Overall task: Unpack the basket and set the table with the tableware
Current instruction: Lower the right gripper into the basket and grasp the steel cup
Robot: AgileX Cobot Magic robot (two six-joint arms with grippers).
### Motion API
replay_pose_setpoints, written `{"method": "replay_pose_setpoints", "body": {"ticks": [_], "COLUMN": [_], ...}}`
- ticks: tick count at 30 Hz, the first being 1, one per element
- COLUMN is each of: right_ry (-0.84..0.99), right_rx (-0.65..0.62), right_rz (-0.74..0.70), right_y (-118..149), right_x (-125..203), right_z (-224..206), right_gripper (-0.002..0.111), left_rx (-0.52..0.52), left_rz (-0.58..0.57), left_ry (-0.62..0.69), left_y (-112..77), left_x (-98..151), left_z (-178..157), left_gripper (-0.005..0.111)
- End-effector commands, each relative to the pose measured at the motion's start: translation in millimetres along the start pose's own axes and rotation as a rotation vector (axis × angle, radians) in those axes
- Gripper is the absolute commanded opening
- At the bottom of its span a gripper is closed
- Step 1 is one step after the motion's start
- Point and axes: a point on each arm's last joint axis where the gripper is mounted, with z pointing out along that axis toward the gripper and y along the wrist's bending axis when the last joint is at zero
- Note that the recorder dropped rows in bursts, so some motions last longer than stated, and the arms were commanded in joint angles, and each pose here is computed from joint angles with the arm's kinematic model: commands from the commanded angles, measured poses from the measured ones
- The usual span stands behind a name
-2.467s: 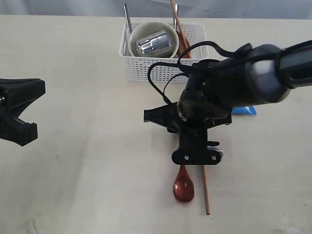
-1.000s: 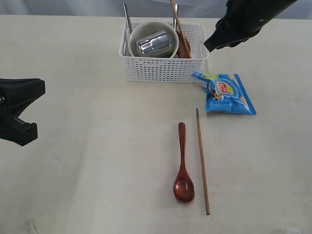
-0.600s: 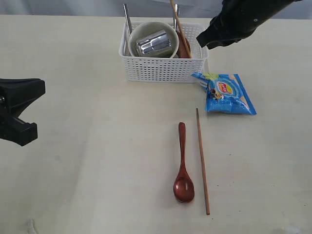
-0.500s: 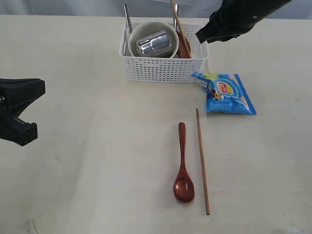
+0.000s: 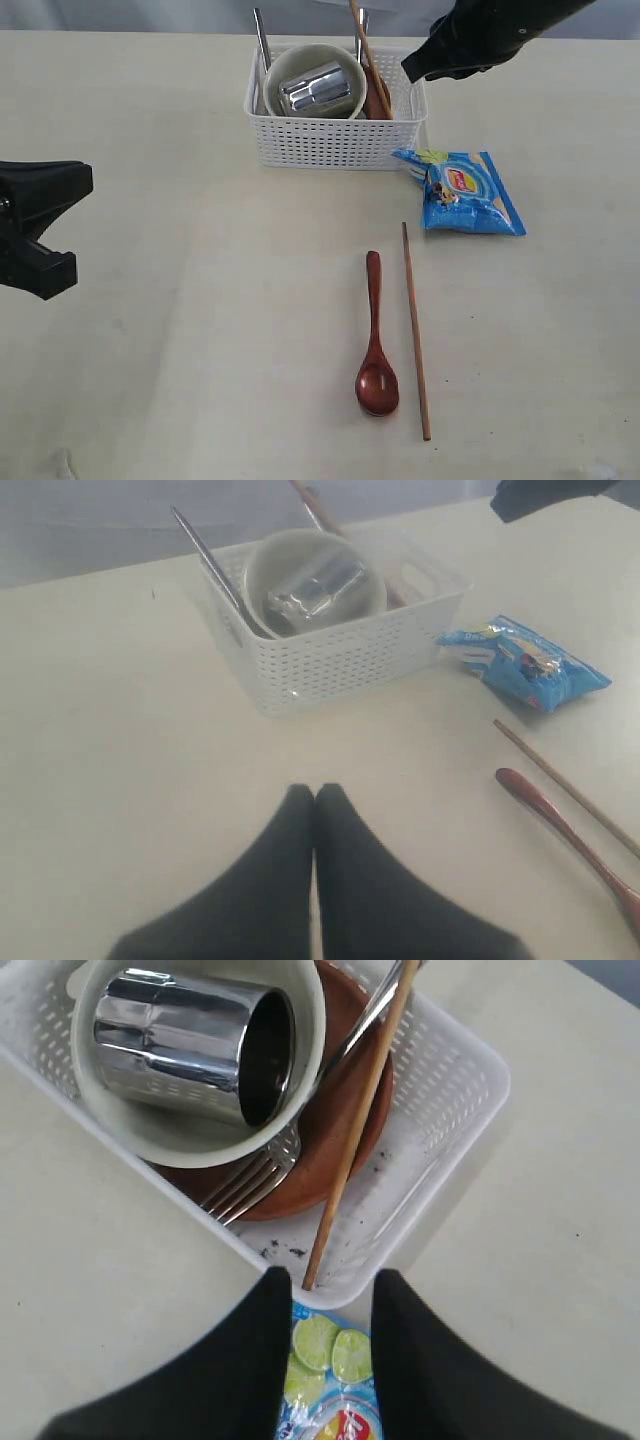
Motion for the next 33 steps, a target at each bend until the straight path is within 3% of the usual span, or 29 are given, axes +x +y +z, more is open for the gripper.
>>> {"method": "replay_pose_setpoints", "body": {"ticks": [1, 7, 11, 16, 21, 33], "right_ry": [-0.009, -0.005, -0.052, -0.048, -0.044, -0.079], "right_rx": [0.005, 0.004, 0.028, -0.107, -0.174, -0.130], "right_rz": [0.008, -0.002, 0.010, 0.094, 0.124, 0.137], "right_y": [-2, -2, -20, -42, -47, -53], "right_x": [0, 1, -14, -28, -33, -31], "right_z": [-2, -1, -6, 5, 22, 43], "right_gripper": [0.027, 0.027, 0.035, 0.047, 0.046, 0.046], "left_rx": [0.000, 0.000, 0.005, 0.005, 0.005, 0.005], "left_rz": [-0.001, -0.001, -0.006, -0.006, -0.006, -0.006], "left_ry": [0.001, 0.001, 0.001, 0.001, 0.001, 0.001], "left_y": [-0.4, -0.4, -0.8, -0.8, -0.8, -0.8], "left_x": [1, 1, 1, 1, 1, 1], "left_z": [0, 0, 0, 0, 0, 0], "left_gripper": [0.000, 0.000, 0.000, 0.000, 0.000, 0.000]}}
